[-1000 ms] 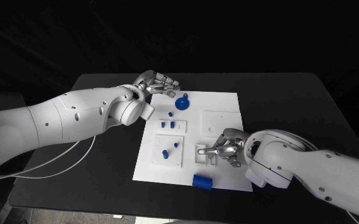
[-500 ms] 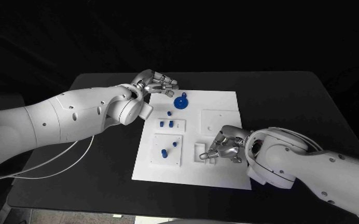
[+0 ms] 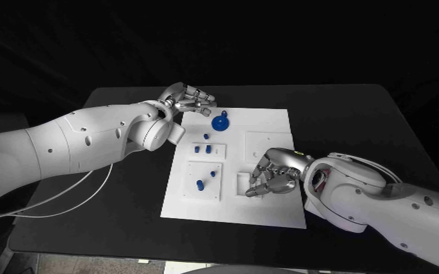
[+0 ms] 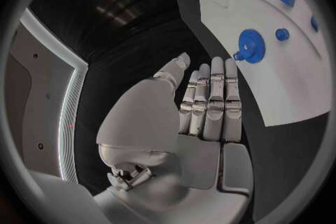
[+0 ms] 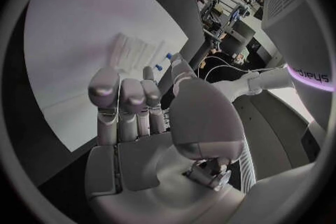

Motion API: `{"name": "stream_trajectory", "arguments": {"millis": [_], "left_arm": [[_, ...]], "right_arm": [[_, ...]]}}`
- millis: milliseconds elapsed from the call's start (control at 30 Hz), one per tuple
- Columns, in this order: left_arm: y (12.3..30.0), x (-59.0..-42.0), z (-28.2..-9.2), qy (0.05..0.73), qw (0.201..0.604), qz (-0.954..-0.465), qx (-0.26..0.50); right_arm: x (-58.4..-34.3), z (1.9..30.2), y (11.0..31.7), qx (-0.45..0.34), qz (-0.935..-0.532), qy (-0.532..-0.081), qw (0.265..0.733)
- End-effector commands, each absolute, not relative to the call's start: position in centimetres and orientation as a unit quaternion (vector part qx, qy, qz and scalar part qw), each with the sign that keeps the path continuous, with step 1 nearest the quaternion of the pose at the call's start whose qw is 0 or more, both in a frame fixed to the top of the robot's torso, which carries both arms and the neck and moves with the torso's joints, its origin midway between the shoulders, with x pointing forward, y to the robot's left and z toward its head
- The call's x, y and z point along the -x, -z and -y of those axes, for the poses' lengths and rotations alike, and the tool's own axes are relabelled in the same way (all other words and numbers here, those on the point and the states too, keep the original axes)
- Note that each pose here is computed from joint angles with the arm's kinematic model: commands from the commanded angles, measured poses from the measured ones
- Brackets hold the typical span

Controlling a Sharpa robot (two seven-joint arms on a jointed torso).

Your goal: Assemble the parts on the task board

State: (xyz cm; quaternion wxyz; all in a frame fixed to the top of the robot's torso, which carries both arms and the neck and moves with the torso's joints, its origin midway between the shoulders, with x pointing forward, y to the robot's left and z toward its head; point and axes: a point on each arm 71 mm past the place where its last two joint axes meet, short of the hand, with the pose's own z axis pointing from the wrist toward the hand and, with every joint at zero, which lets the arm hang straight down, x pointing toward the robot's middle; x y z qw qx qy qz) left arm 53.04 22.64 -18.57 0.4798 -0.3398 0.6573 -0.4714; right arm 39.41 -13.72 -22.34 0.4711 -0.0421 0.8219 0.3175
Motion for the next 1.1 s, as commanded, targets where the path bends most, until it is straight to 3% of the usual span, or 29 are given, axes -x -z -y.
{"name": "stream_trajectory", "arguments": {"millis": [33,600,1100], "left_arm": [[18.5,-53.0,-22.5,0.477,0.478,-0.656,0.337],[18.4,-53.0,-22.5,0.478,0.480,-0.654,0.337],[18.4,-53.3,-23.0,0.479,0.486,-0.648,0.340]], "right_arm": [[-39.1,13.4,22.1,0.081,-0.805,-0.335,0.482],[-39.5,14.4,22.2,0.071,-0.804,-0.321,0.495],[-42.9,18.7,21.7,-0.049,-0.801,-0.315,0.506]]}}
